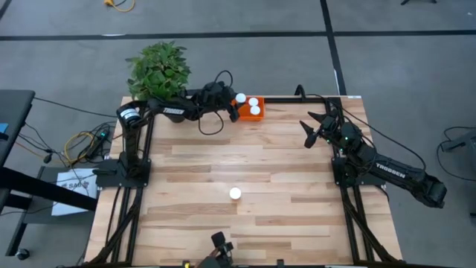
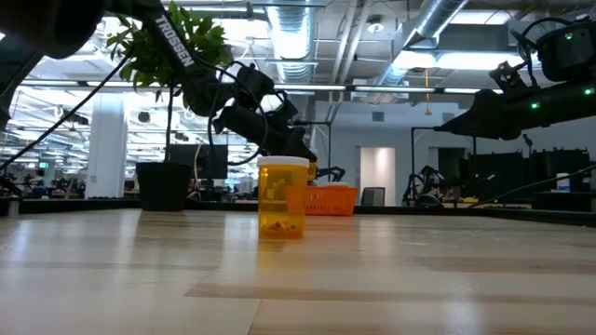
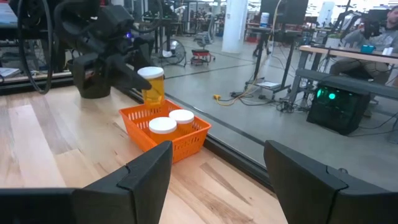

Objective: Pick and place pill bottles into a basket
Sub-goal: Put the top orange pill bottle into the orange bin, then put the orange pill bottle into the orange bin

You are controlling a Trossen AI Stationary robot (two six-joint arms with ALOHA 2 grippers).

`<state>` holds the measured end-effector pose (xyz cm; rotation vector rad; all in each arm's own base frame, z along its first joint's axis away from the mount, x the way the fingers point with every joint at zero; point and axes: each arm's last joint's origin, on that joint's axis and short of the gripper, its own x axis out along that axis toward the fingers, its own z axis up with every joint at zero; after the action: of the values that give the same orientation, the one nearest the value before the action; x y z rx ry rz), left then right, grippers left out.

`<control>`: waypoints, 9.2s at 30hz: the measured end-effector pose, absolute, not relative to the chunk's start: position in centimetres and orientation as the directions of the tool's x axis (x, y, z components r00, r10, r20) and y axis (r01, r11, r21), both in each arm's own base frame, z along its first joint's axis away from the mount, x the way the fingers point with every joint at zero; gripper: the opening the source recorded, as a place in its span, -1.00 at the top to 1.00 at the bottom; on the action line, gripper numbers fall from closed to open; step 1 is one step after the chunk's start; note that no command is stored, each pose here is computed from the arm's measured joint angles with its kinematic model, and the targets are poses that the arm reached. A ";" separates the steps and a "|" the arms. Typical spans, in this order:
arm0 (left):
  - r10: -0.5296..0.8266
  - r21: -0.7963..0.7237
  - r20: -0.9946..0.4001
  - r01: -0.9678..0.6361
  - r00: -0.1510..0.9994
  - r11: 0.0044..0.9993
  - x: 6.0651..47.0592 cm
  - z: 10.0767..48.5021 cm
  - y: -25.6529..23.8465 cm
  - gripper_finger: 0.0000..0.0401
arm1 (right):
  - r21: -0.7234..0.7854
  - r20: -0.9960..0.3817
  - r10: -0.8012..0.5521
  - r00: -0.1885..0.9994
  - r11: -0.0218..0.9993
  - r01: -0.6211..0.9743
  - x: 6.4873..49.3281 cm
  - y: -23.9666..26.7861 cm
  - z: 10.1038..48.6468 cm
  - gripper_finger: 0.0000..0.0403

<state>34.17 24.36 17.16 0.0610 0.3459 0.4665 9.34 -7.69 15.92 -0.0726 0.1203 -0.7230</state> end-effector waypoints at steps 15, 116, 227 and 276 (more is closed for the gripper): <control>0.457 0.150 -0.338 -0.432 0.823 0.889 33.8 16.9 24.7 0.04 | -0.108 -0.085 -0.664 0.743 0.748 0.655 9.3 -7.7 15.9 -0.24; 0.424 0.080 -0.478 -0.442 0.769 0.893 35.7 16.2 26.9 -0.14 | -0.108 -0.081 -0.665 0.743 0.747 0.656 9.3 -7.7 15.9 -0.24; -0.314 -0.166 -0.389 0.270 0.866 0.949 28.5 10.4 -4.5 -0.14 | -0.081 -0.089 -0.662 0.745 0.750 0.657 9.3 -7.7 15.9 -0.24; -0.335 -0.059 -0.399 0.341 0.854 0.938 30.9 11.9 -5.7 -0.14 | -0.081 -0.089 -0.661 0.745 0.750 0.656 9.3 -7.7 15.9 -0.24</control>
<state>30.87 -5.65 11.95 0.0142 0.4166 -0.3557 9.35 -7.68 15.87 -0.0456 0.1150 -0.7216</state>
